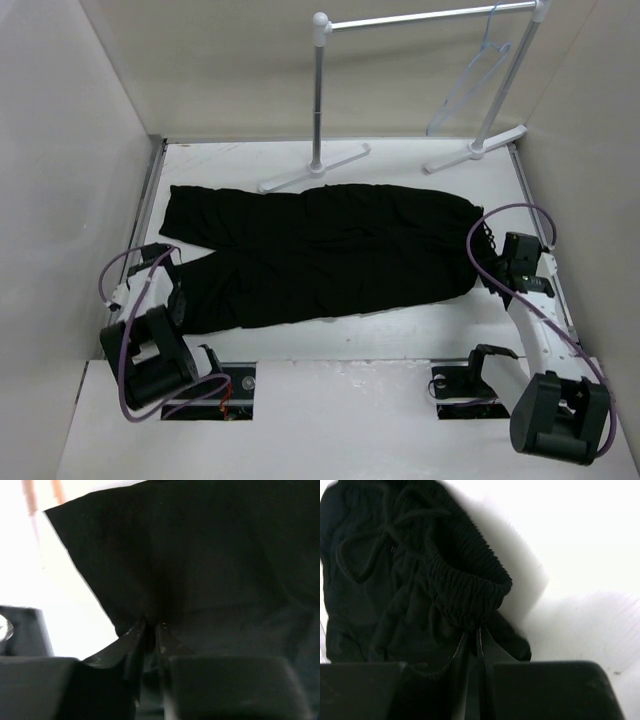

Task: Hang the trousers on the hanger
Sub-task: Flatten out the trousers at the center of the board.

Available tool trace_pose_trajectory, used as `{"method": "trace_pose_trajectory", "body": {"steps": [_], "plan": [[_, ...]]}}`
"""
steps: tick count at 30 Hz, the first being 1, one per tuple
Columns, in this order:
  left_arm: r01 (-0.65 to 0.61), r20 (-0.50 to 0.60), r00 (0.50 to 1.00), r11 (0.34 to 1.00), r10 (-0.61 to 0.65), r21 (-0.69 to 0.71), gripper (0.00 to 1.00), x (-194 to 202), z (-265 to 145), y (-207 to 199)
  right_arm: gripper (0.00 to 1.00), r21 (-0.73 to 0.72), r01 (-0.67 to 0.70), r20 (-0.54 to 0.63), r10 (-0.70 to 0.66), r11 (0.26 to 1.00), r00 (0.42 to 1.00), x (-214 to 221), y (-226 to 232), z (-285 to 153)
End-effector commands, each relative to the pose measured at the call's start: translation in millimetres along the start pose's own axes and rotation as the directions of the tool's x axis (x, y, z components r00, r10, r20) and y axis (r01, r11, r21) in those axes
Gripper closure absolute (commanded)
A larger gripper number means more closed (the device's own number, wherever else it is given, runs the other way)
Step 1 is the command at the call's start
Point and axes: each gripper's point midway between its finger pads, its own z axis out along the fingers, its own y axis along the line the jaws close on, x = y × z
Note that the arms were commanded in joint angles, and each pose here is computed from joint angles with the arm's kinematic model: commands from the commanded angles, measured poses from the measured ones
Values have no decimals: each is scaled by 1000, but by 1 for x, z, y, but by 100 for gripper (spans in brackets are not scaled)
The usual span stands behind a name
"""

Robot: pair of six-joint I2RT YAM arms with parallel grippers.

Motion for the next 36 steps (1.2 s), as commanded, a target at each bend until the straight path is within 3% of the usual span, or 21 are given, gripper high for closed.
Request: {"method": "trace_pose_trajectory", "body": {"steps": [1, 5, 8, 12, 17, 22, 29, 31, 33, 36], "plan": [[29, 41, 999, 994, -33, 102, 92, -23, 6, -45, 86, -63, -53, 55, 56, 997, 997, -28, 24, 6], [-41, 137, 990, 990, 22, 134, 92, -54, -3, -68, 87, 15, -105, 63, 104, 994, 993, -32, 5, 21], [-61, 157, 987, 986, 36, 158, 76, -63, -15, -70, 87, -7, -143, 57, 143, 990, 988, -47, 11, 20], [-89, 158, 986, 981, 62, 172, 46, -54, -16, -52, 87, 3, -156, 61, 155, 988, 986, -43, 6, 24], [-63, 101, 994, 992, 52, 110, 44, -47, -23, -24, 87, -14, -159, 43, 160, 987, 986, -39, 8, 25], [-86, 73, 993, 996, 88, -32, 47, -31, -15, 11, 87, -19, -146, 37, 146, 989, 989, -35, 9, 23], [-33, 41, 999, 999, 32, 22, 50, -13, 11, 0, 87, -20, -113, 41, 114, 993, 993, -32, 6, 22], [-16, 34, 999, 1000, 16, 22, 59, -8, 18, 2, 87, -14, -99, 57, 100, 995, 993, -33, 2, 21], [45, 37, 998, 998, -46, 36, 74, -12, 22, 3, 87, -21, -108, 74, 110, 994, 991, -36, 4, 21], [18, 31, 999, 987, -23, 159, 94, -19, 0, -26, 89, -58, -124, 40, 127, 991, 991, -34, 17, 19]]}}
